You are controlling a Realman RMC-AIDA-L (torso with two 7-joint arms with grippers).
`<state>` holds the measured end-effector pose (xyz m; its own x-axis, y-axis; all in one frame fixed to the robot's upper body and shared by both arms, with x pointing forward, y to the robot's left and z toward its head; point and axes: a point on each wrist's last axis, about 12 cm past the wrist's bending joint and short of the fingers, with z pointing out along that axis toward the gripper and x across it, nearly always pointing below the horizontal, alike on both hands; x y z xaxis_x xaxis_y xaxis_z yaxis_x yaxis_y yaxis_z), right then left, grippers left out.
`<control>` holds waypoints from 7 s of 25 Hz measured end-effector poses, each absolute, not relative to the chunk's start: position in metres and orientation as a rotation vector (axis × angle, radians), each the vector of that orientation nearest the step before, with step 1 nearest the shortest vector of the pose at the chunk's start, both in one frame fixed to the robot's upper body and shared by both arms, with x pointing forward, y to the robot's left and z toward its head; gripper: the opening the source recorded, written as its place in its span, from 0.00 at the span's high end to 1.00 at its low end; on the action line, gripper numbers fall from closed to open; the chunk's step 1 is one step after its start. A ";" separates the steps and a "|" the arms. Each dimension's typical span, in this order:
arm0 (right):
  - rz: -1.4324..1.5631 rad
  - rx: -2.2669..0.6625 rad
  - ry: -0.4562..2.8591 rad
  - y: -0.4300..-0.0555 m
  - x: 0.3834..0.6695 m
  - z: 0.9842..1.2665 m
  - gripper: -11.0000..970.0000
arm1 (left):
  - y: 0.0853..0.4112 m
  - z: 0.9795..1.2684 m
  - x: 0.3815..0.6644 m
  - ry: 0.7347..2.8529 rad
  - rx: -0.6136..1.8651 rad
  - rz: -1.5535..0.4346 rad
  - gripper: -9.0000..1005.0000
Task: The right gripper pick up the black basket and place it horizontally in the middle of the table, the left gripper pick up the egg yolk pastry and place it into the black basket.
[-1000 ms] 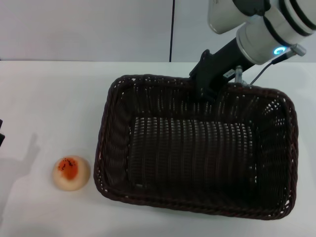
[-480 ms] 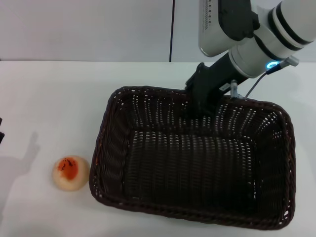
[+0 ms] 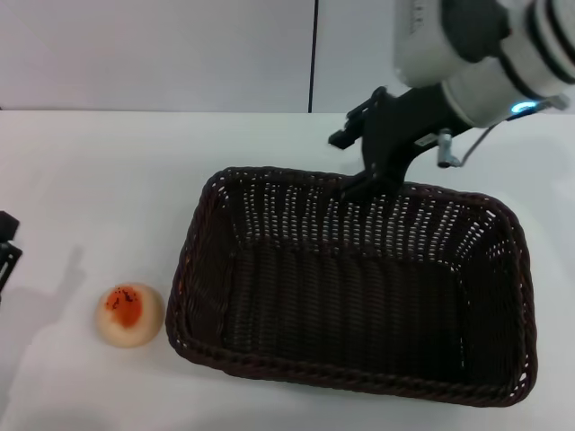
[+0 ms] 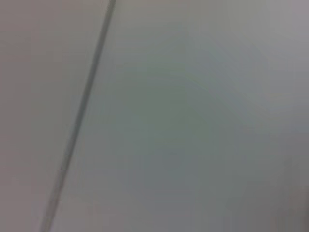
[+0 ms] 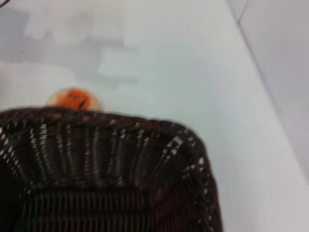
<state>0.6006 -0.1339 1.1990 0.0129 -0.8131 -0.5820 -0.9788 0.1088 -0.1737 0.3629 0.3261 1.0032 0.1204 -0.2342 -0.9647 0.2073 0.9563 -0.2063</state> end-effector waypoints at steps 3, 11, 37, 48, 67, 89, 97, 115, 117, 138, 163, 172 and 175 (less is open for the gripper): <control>0.393 -1.625 1.820 -0.154 0.589 1.205 0.34 | 0.334 1.009 0.362 1.413 0.073 -0.413 0.21; 0.656 -0.986 1.698 -0.238 0.541 1.205 0.34 | 0.360 1.026 0.375 1.539 0.332 -0.656 0.21; 0.838 -0.013 1.148 -0.367 0.421 1.087 0.34 | 0.340 1.007 0.427 1.866 0.806 -0.719 0.22; 0.844 0.034 1.168 -0.362 0.419 1.076 0.34 | 0.335 1.006 0.425 1.819 0.778 -0.728 0.38; 0.803 0.080 1.149 -0.370 0.413 1.074 0.34 | 0.372 1.032 0.417 1.676 0.560 -0.571 0.97; 0.804 0.094 1.164 -0.365 0.415 1.069 0.34 | 0.355 1.007 0.419 1.830 0.765 -0.591 0.25; 0.798 0.093 1.162 -0.365 0.414 1.068 0.34 | 0.342 0.997 0.429 1.880 0.847 -0.592 0.16; 0.796 0.092 1.166 -0.364 0.419 1.068 0.34 | 0.354 1.005 0.410 1.835 0.838 -0.608 0.52; 0.795 0.094 1.168 -0.364 0.419 1.068 0.34 | 0.354 1.005 0.409 1.829 0.841 -0.608 0.58; 0.793 0.097 1.170 -0.365 0.417 1.067 0.35 | 0.366 1.041 0.398 1.560 0.658 -0.641 0.94; 0.657 0.121 1.176 -0.374 0.398 1.060 0.34 | 0.321 1.045 0.433 1.322 0.463 -0.711 0.46; 0.382 0.199 1.196 -0.365 0.388 1.035 0.35 | 0.365 1.025 0.394 1.343 0.073 -0.220 0.21; 0.313 0.215 1.179 -0.364 0.391 1.034 0.35 | 0.368 1.021 0.388 1.356 0.016 -0.161 0.16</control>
